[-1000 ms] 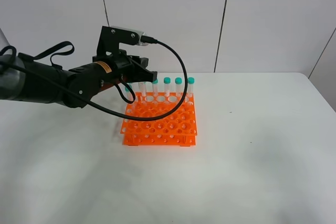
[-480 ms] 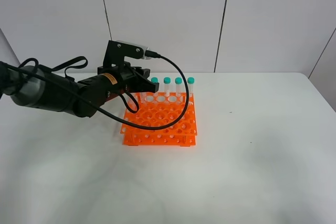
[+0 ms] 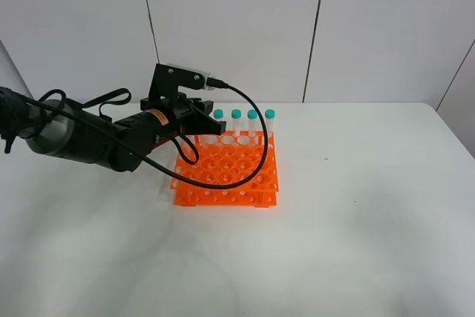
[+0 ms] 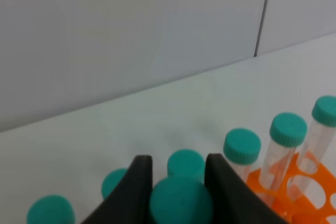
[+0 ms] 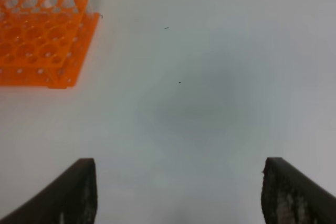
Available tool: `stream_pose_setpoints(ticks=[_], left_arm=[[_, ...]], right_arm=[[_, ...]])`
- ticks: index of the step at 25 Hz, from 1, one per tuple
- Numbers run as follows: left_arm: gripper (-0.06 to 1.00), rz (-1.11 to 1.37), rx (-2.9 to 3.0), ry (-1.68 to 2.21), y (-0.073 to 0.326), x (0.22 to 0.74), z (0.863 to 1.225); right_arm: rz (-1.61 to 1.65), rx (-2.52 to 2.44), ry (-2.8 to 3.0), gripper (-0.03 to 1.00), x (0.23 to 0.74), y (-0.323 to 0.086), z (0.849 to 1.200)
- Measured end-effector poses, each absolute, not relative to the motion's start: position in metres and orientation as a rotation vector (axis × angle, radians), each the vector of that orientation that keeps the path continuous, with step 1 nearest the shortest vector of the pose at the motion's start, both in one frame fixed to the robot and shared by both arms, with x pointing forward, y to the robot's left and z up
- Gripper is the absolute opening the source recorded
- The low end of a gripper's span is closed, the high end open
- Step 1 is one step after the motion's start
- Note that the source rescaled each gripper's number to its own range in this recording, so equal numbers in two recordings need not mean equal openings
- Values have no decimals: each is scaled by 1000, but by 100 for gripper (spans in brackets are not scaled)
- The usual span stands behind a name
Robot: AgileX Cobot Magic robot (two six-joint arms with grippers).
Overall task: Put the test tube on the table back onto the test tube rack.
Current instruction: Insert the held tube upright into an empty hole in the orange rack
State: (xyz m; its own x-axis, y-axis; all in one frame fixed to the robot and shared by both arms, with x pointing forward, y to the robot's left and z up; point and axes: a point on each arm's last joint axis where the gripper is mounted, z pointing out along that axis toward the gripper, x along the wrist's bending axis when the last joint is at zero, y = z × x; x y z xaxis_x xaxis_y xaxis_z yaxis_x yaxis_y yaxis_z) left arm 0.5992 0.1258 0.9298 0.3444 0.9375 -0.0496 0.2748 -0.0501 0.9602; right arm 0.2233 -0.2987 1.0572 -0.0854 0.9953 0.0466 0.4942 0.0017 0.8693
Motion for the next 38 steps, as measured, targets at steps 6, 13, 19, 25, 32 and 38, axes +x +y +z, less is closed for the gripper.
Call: stream_pose_setpoints(ticks=[6,13,19,25,32,38], left_arm=[[0,792,1572,1143,126,601,918],[0,794,1577,1146,126,602,911],[0,798,1573,1142,126,602,911],[0,812,1569,1152,134,605,911],[0,775,1538,1194,135,606,911],[0,759,1553,1199,135,605,909]], right_arm=[[1008,1553,1647,80,223,-299,1057],[1010,1553,1647,80,223,-299,1057],[1010,1553,1647,80,223,-299,1057],[1010,1553,1647,80,223,-299,1057],[1010,1553,1647,80,223,-299,1057],[1010,1553,1647,80,223,-299,1057]])
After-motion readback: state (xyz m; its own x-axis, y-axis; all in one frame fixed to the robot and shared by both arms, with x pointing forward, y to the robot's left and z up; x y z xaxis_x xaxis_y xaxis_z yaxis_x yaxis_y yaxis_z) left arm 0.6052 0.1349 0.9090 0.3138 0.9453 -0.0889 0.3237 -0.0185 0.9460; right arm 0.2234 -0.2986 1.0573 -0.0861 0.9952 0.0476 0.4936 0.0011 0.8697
